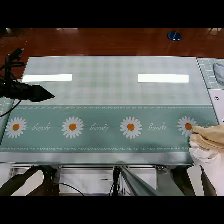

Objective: Fold the shirts.

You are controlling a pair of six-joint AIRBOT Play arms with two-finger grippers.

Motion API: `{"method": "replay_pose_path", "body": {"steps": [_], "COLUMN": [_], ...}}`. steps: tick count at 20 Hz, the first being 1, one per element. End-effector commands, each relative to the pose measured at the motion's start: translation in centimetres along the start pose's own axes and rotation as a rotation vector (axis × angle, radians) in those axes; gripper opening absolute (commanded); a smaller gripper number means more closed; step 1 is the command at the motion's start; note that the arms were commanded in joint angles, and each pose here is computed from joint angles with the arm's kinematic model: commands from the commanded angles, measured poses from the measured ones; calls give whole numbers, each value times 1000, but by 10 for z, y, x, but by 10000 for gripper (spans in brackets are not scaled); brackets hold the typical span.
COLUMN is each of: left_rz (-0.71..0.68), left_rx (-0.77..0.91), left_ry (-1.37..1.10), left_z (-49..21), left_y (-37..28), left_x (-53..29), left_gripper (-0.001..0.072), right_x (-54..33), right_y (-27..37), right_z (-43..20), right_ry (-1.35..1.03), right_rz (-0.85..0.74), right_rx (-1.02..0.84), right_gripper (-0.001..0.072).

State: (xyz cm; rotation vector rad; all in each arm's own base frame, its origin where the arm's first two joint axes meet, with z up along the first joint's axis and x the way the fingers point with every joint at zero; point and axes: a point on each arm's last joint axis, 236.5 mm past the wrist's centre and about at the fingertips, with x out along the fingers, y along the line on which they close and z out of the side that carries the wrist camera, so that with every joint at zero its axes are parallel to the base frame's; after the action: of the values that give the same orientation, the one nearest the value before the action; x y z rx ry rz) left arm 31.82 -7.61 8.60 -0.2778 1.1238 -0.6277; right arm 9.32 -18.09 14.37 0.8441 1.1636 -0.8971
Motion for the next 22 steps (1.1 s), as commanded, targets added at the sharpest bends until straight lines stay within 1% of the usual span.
{"method": "replay_pose_path", "body": {"steps": [1,3,6,9,14,16,19,20,21,22], "left_rz": [4,11,28,48,85,90,88,87,88,89], "left_rx": [-5,-18,-34,-42,-86,-99,-103,-103,-104,-104], "left_ry": [-4,-10,-33,-59,-60,-65,-62,-63,-63,-64], "left_z": [0,2,6,13,9,8,7,7,7,7], "left_y": [5,10,19,27,49,53,53,53,54,54], "left_x": [-1,-1,-3,-2,-7,-11,-11,-11,-11,-11], "left_gripper": [23,23,23,23,23,23,24,23,23,23], "right_x": [10,16,27,41,93,99,103,107,112,115], "right_y": [-61,-90,-121,-154,-186,-201,-214,-216,-216,-216], "right_z": [-28,-45,-68,-90,-152,-159,-144,-136,-130,-125], "right_ry": [99,158,268,381,618,635,569,543,518,495], "right_rz": [-250,-378,-520,-678,-778,-830,-866,-864,-856,-850], "right_rx": [61,88,100,66,-41,-71,-110,-133,-147,-158], "right_gripper": [30,30,30,30,30,31,33,114,350,517]}}
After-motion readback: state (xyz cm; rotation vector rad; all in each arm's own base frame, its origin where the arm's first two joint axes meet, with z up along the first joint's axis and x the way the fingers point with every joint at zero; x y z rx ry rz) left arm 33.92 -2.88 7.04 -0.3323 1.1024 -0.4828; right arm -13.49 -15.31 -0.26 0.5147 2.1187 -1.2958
